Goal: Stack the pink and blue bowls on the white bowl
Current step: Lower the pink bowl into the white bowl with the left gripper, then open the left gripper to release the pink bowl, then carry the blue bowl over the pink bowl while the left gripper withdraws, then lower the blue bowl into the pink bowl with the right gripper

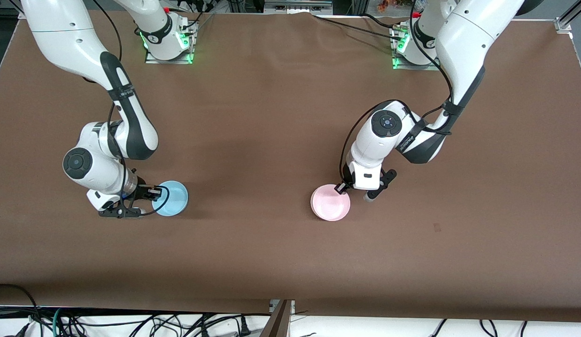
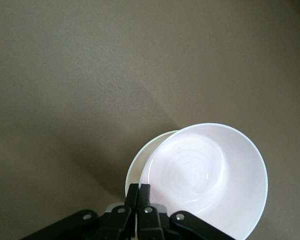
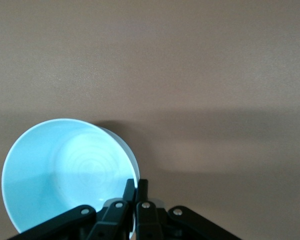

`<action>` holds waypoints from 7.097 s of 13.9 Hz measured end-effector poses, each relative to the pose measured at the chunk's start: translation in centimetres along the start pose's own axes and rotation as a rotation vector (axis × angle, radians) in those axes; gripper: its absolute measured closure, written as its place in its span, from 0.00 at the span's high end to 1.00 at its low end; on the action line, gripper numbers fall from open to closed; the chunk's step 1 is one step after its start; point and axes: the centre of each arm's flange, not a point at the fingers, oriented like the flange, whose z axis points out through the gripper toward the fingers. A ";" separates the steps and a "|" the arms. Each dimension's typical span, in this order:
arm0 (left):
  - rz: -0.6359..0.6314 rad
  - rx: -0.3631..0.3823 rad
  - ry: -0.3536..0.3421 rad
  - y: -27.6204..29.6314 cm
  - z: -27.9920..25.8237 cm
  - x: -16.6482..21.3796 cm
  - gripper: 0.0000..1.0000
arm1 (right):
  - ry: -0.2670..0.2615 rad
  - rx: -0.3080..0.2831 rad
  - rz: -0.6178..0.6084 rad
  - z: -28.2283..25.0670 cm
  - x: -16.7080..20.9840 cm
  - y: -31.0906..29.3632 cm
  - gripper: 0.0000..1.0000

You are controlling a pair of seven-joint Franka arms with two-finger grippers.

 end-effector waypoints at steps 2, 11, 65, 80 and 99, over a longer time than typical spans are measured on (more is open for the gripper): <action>0.000 -0.001 0.000 0.1 0.0 0.0 0.03 | -0.014 0.009 0.003 -0.5 0.3 -0.3 0.03; 0.020 0.021 0.021 -0.4 1.6 -0.7 0.03 | -0.044 0.076 0.040 -3.1 1.8 -1.5 0.03; 0.203 0.152 -0.081 -6.4 -23.3 32.1 0.01 | 0.074 0.385 0.604 -2.2 -6.8 -49.3 0.03; 0.292 0.142 -0.100 -10.6 -25.8 35.6 0.01 | 0.149 0.423 0.614 -0.7 -5.0 -48.5 0.03; 0.293 0.142 -0.098 -10.6 -26.0 35.6 0.01 | 0.170 0.369 0.560 0.4 -5.7 -49.0 0.03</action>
